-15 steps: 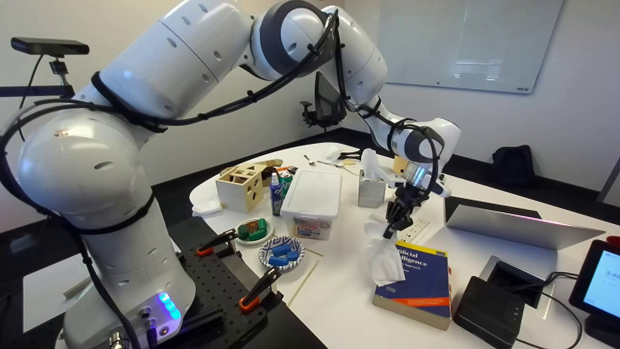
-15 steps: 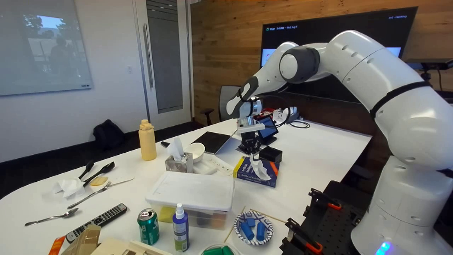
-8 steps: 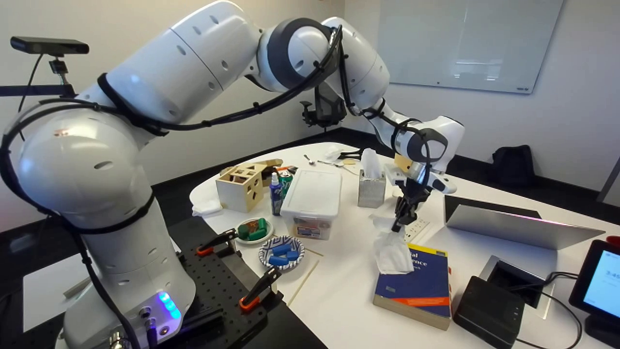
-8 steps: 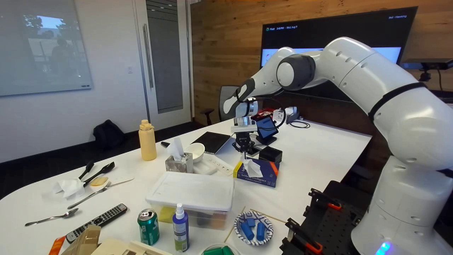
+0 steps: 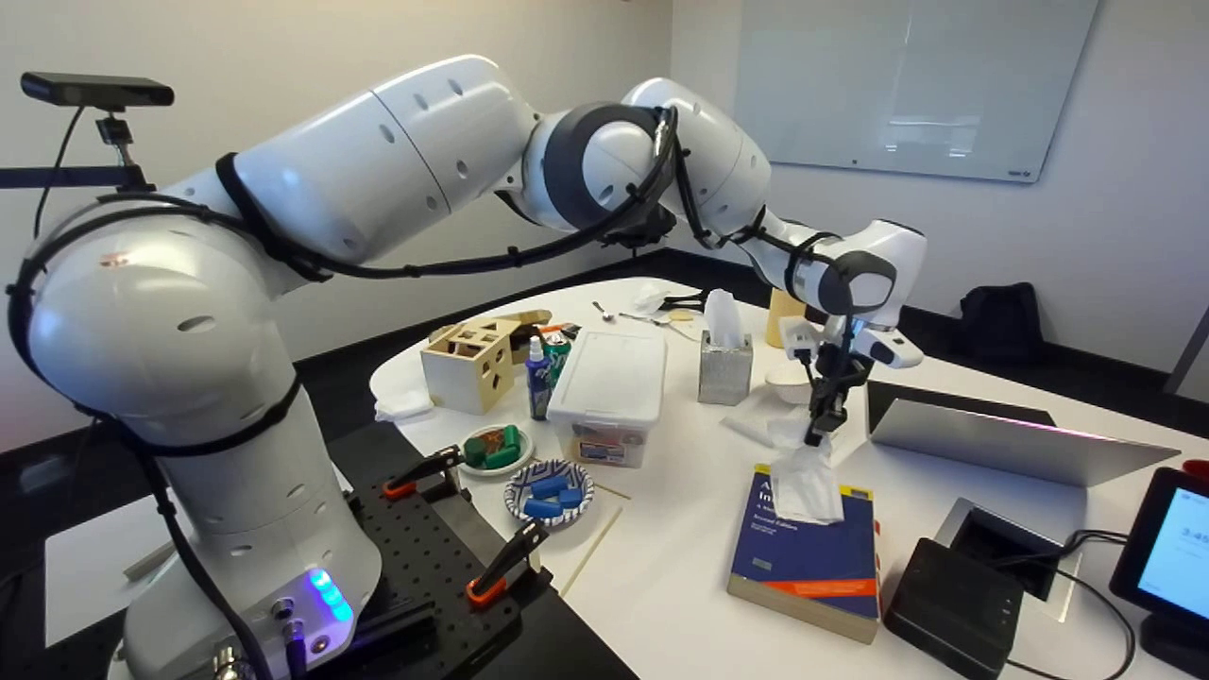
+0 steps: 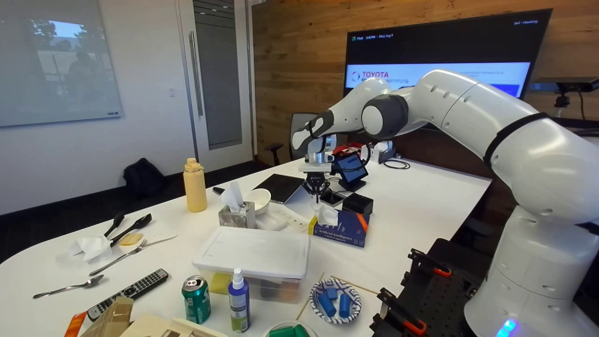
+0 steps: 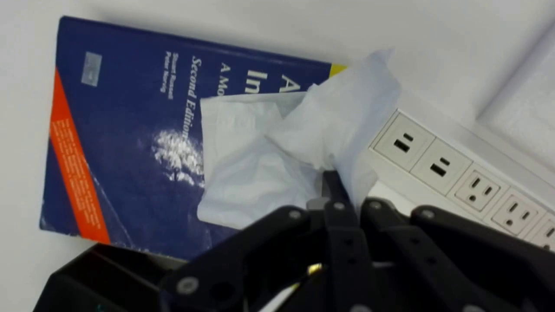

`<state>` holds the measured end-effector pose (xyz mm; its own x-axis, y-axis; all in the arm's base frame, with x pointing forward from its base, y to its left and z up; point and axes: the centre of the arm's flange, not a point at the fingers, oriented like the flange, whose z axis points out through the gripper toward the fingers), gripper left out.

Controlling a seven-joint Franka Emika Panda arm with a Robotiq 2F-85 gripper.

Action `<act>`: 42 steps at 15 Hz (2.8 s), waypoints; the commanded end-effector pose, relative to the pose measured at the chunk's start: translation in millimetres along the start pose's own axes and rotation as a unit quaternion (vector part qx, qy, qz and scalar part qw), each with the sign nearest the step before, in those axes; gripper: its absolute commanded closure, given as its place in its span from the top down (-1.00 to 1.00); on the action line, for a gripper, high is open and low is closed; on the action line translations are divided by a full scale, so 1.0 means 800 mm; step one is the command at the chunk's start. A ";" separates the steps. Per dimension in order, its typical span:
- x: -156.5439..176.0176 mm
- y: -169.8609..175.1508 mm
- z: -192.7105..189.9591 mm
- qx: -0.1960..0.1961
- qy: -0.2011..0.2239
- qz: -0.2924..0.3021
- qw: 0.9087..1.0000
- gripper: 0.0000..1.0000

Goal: Use the tissue to wipe the book

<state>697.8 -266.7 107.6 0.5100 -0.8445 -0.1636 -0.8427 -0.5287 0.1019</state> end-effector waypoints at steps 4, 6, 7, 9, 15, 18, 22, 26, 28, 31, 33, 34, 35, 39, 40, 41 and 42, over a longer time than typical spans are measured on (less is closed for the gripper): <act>0.088 0.082 -0.008 -0.028 0.045 0.042 0.998 -0.99; 0.096 0.120 -0.009 -0.039 0.041 0.052 0.997 -0.99; 0.097 0.135 -0.010 -0.043 0.040 0.055 0.997 -0.99; 0.093 0.154 -0.011 -0.044 0.034 0.053 0.997 -0.99; 0.025 0.166 -0.017 -0.066 -0.013 -0.021 0.997 -0.99; -0.004 0.178 -0.023 -0.097 -0.033 -0.050 0.993 -0.99; -0.041 0.208 -0.024 -0.146 -0.057 -0.059 0.986 -0.99; -0.093 0.210 -0.004 -0.150 -0.079 -0.075 0.983 -0.99; -0.119 0.202 0.010 -0.142 -0.092 -0.075 0.983 -0.99; -0.141 0.174 0.029 -0.123 -0.105 -0.069 0.985 -0.99; -0.143 0.153 0.036 -0.108 -0.102 -0.059 0.987 -0.99; -0.139 0.141 0.038 -0.101 -0.098 -0.053 0.989 -0.99; -0.133 0.128 0.036 -0.091 -0.091 -0.044 0.991 -0.99; -0.103 0.102 0.021 -0.068 -0.055 -0.015 0.996 -0.99; -0.091 0.102 0.018 -0.068 -0.044 -0.005 0.997 -0.99; -0.079 0.103 0.016 -0.068 -0.033 0.005 0.997 -0.99; -0.064 0.107 0.016 -0.069 -0.021 0.019 0.997 -0.99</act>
<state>579.7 -245.0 116.5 0.5113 -0.8168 -0.2671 -0.7885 -0.5695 0.2322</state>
